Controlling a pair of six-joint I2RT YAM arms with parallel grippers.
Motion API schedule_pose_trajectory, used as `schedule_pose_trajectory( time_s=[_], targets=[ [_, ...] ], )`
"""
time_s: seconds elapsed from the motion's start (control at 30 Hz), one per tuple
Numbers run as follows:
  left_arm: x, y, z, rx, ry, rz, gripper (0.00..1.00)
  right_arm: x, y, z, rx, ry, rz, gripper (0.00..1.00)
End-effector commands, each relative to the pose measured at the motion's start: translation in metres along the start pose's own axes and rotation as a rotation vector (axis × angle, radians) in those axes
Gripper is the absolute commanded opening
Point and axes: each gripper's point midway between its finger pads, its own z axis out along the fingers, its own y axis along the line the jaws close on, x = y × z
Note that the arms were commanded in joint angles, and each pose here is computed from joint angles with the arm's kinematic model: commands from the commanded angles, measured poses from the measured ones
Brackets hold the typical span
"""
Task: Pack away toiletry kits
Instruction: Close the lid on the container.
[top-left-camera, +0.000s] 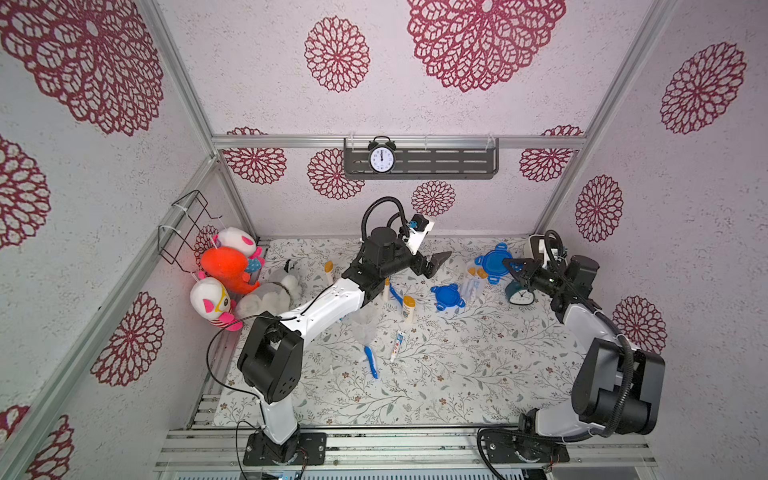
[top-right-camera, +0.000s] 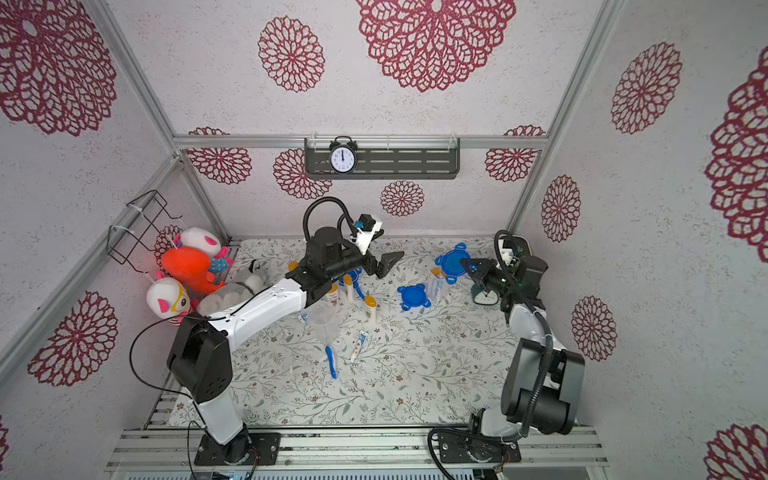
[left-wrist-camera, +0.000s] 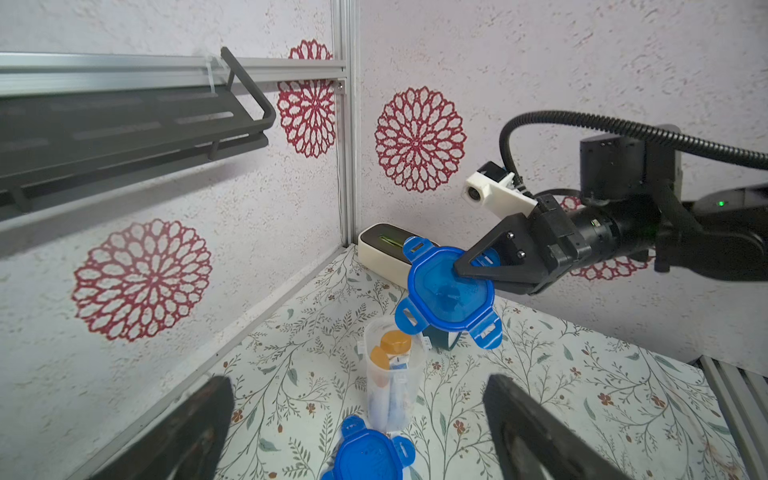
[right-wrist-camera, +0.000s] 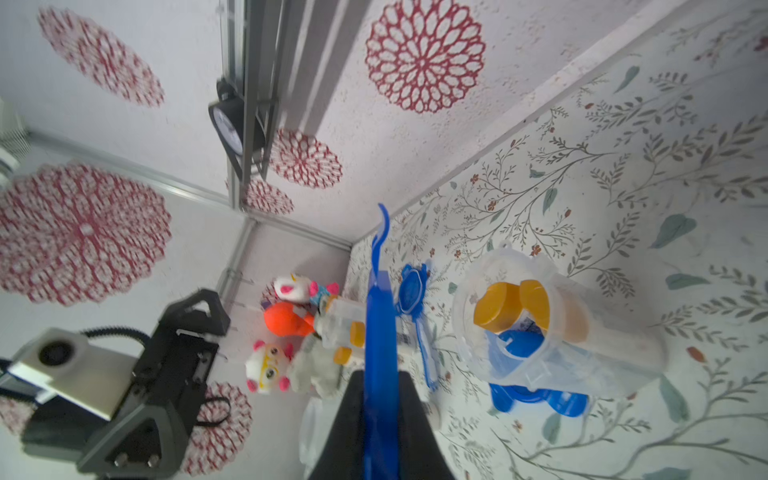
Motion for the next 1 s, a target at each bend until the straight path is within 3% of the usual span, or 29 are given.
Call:
schedule_pose_trajectory(
  time_s=[0.0,0.33,0.4,0.5,0.97],
  targets=[
    [0.009,0.003,0.009,-0.017,0.041,-0.065,0.98,-0.020,0.019,-0.005,-0.103,-0.210,0.142,0.11],
    [0.017,0.011,0.030,-0.084,0.080,-0.152,0.98,-0.005,0.015,0.008,-0.027,-0.404,0.234,0.11],
    [0.036,0.014,0.042,-0.099,0.125,-0.187,0.98,-0.004,0.014,0.008,-0.021,-0.440,0.236,0.11],
    [0.041,0.014,0.053,-0.104,0.159,-0.216,0.98,-0.003,0.014,0.010,-0.013,-0.475,0.243,0.11],
    [0.059,0.009,0.098,-0.072,0.224,-0.285,0.98,0.007,0.002,0.033,0.021,-0.501,0.268,0.11]
  ],
)
